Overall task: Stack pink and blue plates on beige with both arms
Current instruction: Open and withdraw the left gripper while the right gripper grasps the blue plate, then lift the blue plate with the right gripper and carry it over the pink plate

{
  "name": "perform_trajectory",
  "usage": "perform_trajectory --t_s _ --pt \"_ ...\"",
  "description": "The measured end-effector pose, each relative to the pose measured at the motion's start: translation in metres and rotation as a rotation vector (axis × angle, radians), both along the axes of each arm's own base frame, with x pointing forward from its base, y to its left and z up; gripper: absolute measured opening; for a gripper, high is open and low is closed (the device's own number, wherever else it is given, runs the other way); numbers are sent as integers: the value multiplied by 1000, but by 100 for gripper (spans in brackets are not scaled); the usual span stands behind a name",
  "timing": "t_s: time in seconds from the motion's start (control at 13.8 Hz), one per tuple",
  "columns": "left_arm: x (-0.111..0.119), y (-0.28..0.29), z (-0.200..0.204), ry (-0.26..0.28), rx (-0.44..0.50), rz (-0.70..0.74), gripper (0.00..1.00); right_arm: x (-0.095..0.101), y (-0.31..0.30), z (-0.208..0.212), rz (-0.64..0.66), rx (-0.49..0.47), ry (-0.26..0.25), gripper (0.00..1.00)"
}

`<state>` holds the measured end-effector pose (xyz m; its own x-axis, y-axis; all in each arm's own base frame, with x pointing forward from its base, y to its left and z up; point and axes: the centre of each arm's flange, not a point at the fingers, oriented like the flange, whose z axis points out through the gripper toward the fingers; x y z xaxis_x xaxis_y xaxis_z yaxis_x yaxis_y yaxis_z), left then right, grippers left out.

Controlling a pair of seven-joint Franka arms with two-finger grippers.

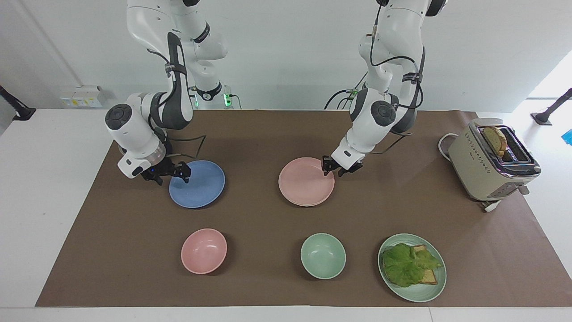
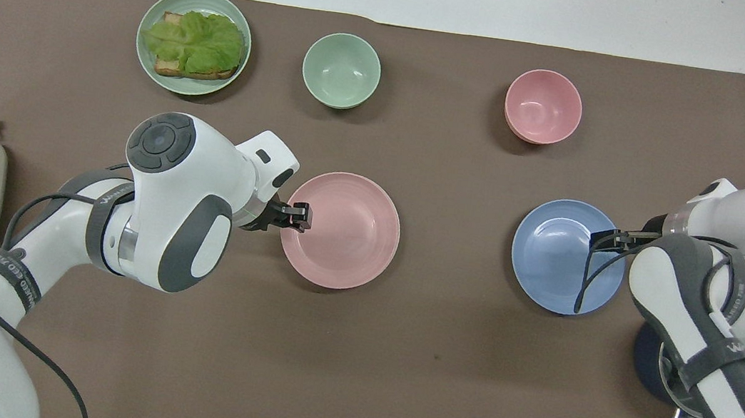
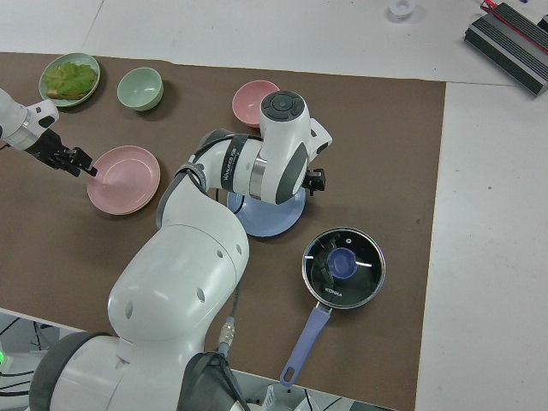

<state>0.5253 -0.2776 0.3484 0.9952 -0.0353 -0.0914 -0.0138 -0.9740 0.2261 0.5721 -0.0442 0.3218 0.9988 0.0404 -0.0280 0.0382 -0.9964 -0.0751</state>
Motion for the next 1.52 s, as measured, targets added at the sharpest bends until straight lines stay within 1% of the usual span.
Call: perform_trajectory --t_s 0.07,0.14,0.22,0.36,0.43,0.51,0.65,0.72,0.87,0.94,1.01,1.16,1.3,1.45,1.52 --pt "0 0 0 -1 0 1 82 1 -5 -8 2 -2 -5 100" --pt "2 2 1 -3 0 5 96 2 -10 -15 3 -1 -7 100" --pt "6 8 2 -7 2 14 100 2 -12 -19 4 1 -6 100" --pt "20 37 8 -17 36 31 100 2 -13 -22 11 5 -2 100" --pt "29 55 15 -16 62 38 100 2 -13 -22 12 5 -2 93" --pt "39 76 23 -20 85 47 100 2 -14 -22 12 5 -2 79" --pt "57 129 43 -31 101 46 100 2 -14 -22 10 5 -2 57" --pt "63 158 54 -34 100 42 100 2 -14 -22 10 6 -2 43" --pt "69 210 77 -40 112 26 100 2 -15 -22 5 6 -2 23" --pt "70 228 89 -44 127 22 100 2 -14 -21 4 8 1 11" --pt "73 243 104 -50 142 24 100 2 -14 -16 4 13 7 7" --pt "76 261 137 -55 157 32 100 4 -12 -1 7 23 34 7" --pt "75 274 175 -41 183 32 100 5 -8 22 19 36 60 5" --pt "69 278 210 -30 218 25 100 0 2 54 41 48 63 5" --pt "66 278 226 -35 222 23 100 -4 11 73 58 52 56 5"
